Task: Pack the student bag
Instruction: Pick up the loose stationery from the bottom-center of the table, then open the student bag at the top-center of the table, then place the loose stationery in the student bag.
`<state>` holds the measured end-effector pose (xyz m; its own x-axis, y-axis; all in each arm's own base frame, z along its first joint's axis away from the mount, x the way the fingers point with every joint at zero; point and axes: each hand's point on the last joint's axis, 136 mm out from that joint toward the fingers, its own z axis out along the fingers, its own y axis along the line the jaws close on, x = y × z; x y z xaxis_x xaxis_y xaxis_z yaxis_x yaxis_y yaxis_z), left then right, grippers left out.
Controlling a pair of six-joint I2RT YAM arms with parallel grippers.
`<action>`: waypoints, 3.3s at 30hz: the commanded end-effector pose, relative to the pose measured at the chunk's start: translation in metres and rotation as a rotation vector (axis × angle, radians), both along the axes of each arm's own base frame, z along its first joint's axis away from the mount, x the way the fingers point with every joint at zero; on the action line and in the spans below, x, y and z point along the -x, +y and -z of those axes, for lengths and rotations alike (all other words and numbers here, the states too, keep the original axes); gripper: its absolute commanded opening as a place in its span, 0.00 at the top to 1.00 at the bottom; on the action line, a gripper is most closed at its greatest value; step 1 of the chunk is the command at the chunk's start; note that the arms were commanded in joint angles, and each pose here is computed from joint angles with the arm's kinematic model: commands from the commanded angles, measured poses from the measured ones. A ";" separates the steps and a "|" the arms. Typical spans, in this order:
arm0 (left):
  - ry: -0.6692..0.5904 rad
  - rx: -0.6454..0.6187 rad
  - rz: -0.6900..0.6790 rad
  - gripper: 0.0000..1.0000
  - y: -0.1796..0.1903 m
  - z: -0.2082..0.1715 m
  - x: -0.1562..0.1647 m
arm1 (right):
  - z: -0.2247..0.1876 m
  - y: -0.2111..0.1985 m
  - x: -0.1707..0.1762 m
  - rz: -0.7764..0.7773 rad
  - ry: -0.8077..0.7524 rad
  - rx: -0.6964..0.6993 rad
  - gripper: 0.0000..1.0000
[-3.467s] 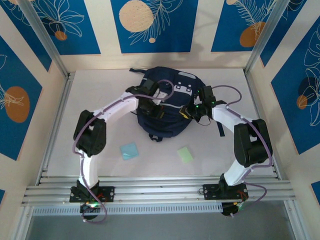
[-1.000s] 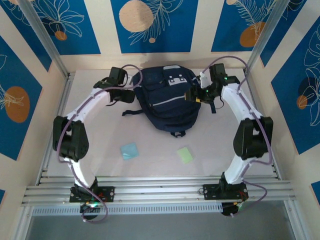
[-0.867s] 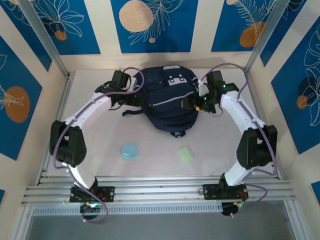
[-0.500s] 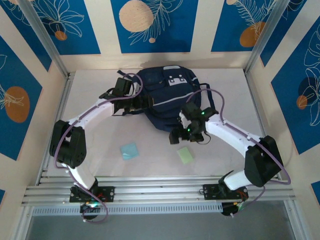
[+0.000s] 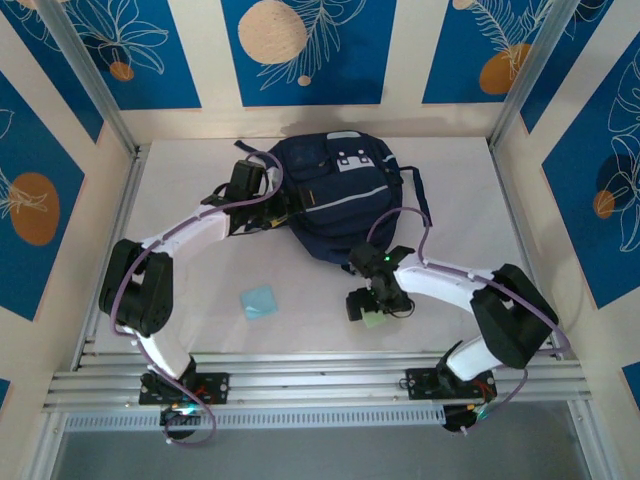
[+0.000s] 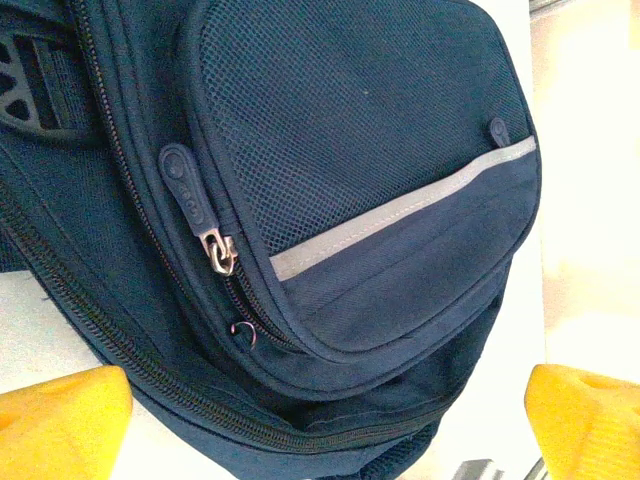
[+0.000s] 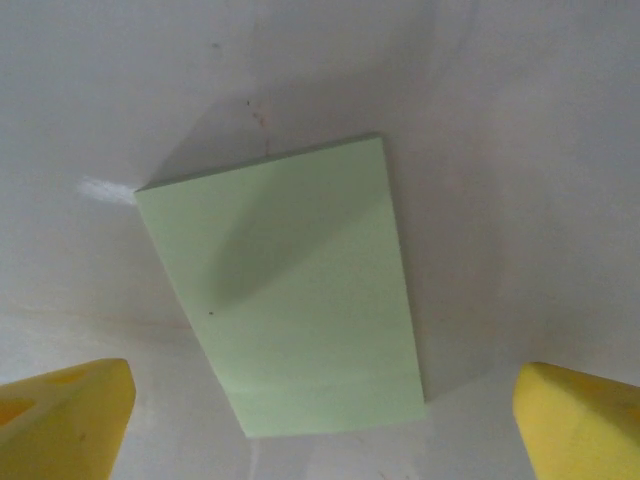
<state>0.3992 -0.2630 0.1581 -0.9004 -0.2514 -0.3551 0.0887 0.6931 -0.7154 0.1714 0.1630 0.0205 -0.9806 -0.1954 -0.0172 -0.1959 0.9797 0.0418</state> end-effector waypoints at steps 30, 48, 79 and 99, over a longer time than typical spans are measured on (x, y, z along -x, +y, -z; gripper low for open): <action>-0.362 -0.600 0.504 0.09 -0.046 -0.005 0.001 | -0.081 -0.026 -0.039 0.321 -0.095 -0.287 0.54; -0.426 -0.810 0.713 0.36 -0.093 0.047 -0.029 | -0.141 -0.100 -0.110 0.635 -0.293 -0.556 0.58; -0.270 -0.080 0.380 1.00 -0.134 -0.102 -0.009 | -0.167 -0.016 -0.192 0.626 -0.276 -0.826 0.59; -0.302 -0.045 0.309 1.00 -0.121 -0.114 -0.030 | -0.144 0.032 -0.251 0.611 -0.215 -0.855 0.13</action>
